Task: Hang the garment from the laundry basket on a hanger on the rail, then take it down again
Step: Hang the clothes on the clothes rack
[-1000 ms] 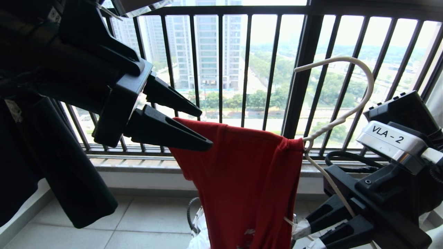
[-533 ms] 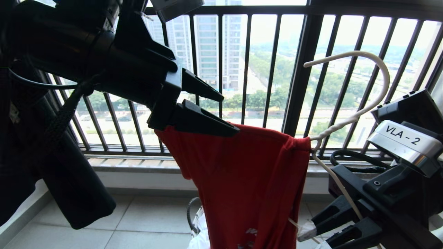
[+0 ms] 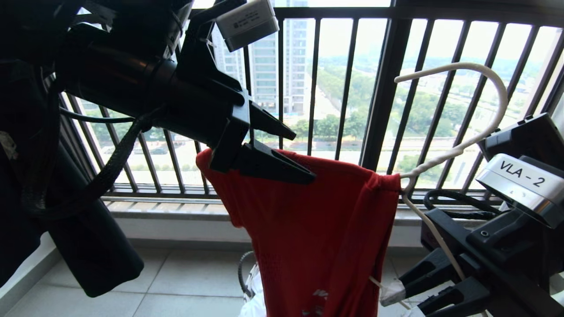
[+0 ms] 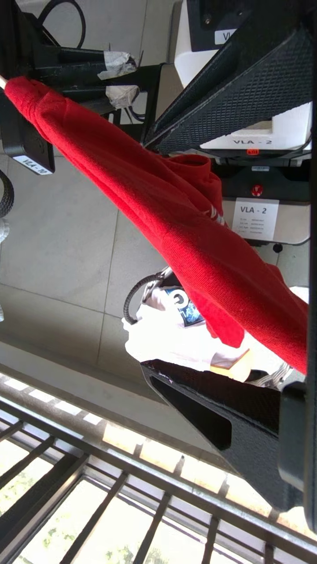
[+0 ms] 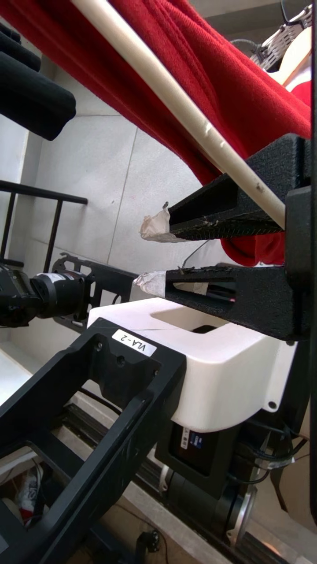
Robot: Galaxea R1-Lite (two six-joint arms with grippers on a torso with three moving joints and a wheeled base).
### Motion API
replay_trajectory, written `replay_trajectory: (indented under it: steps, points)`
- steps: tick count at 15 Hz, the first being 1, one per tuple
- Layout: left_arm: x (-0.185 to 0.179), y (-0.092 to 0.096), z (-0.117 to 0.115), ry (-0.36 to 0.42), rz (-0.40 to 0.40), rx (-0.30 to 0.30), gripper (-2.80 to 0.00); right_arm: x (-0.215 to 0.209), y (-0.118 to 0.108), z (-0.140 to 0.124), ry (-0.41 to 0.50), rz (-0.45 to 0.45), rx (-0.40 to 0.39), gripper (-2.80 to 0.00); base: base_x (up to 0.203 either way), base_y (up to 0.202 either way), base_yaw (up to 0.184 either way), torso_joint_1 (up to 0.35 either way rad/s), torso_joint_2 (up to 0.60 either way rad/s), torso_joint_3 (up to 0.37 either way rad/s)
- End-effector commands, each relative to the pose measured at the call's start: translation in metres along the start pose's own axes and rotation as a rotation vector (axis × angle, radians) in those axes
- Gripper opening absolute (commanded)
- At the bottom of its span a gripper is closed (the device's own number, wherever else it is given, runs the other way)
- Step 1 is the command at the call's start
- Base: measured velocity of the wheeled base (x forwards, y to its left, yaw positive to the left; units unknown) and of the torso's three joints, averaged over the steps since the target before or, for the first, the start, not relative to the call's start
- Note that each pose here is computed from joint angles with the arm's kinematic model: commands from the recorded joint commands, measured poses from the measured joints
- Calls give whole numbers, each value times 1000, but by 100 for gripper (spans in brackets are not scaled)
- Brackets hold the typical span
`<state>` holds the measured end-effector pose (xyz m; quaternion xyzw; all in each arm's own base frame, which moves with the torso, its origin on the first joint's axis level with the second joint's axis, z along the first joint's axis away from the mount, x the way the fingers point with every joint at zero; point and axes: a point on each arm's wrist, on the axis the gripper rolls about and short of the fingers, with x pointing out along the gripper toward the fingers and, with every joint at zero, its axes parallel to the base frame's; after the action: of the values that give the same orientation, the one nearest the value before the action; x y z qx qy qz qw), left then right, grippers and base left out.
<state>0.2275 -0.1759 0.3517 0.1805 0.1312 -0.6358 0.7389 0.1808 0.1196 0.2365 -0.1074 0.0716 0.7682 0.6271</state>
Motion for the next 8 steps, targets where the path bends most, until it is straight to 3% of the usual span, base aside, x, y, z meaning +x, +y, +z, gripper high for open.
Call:
replay_trajectory:
  steps: [1, 8]
  points:
    - [7, 0, -7, 40, -36, -36, 0, -6, 1, 1, -7, -22, -17, -280, 0, 0, 0, 0, 0, 0]
    - [8, -6, 0, 25, -41, -79, 0, -18, -4, 1, -10, -75, -21, -280, 0, 0, 0, 0, 0, 0]
